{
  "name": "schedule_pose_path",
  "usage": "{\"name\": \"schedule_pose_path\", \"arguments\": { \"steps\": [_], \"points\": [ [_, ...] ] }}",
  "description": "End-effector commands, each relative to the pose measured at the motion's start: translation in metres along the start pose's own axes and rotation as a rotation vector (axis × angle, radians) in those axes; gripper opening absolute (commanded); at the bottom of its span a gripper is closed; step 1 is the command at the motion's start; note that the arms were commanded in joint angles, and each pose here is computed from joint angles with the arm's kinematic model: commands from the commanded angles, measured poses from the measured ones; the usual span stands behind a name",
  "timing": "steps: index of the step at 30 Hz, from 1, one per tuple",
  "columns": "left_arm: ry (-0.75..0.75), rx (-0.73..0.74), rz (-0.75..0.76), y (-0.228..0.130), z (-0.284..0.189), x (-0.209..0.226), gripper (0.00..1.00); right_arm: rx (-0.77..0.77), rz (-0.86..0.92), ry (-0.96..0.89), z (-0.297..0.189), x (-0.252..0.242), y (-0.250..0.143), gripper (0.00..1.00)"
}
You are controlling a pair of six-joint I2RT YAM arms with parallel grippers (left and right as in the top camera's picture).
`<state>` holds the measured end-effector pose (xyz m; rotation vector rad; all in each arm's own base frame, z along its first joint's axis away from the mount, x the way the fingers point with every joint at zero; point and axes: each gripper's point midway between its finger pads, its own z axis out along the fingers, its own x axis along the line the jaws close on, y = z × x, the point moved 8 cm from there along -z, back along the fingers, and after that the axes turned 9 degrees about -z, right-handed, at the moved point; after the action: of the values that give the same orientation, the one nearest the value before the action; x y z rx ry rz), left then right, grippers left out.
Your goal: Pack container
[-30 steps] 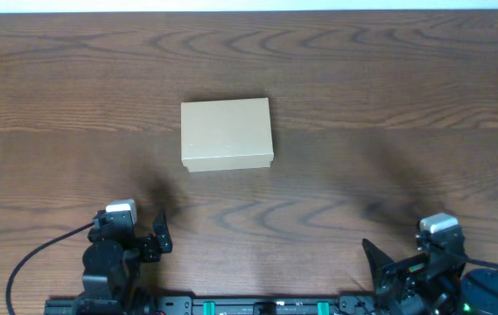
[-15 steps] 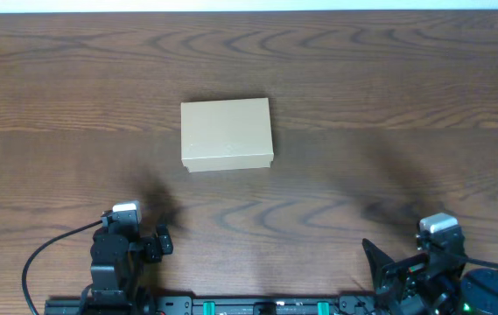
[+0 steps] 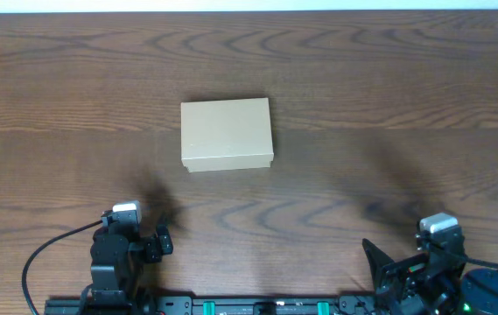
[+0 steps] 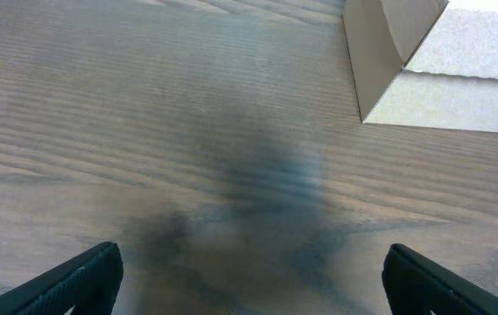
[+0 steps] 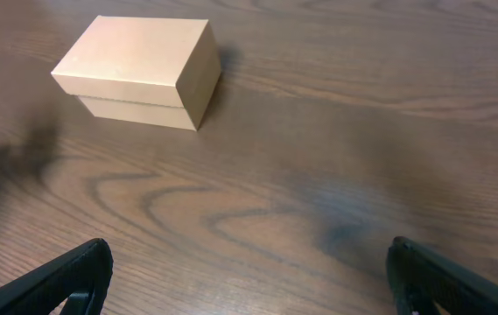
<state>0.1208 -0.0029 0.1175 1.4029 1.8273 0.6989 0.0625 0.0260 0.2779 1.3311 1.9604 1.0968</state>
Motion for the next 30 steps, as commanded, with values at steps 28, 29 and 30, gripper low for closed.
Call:
{"name": "schedule_pose_path", "arguments": {
  "steps": [28, 29, 30],
  "points": [
    [0.013, 0.009, 0.019, -0.004, 0.003, 0.002, 0.95, -0.005, 0.092, -0.355, 0.091, -0.044, -0.056, 0.99],
    [0.013, 0.009, 0.019, -0.004, 0.003, 0.002, 0.95, -0.010, 0.097, -0.364, 0.093, -0.045, -0.062, 0.99],
    [0.013, 0.009, 0.019, -0.004, 0.003, 0.002, 0.95, -0.020, 0.104, -0.377, 0.094, -0.047, -0.068, 0.99]
  ]
}}
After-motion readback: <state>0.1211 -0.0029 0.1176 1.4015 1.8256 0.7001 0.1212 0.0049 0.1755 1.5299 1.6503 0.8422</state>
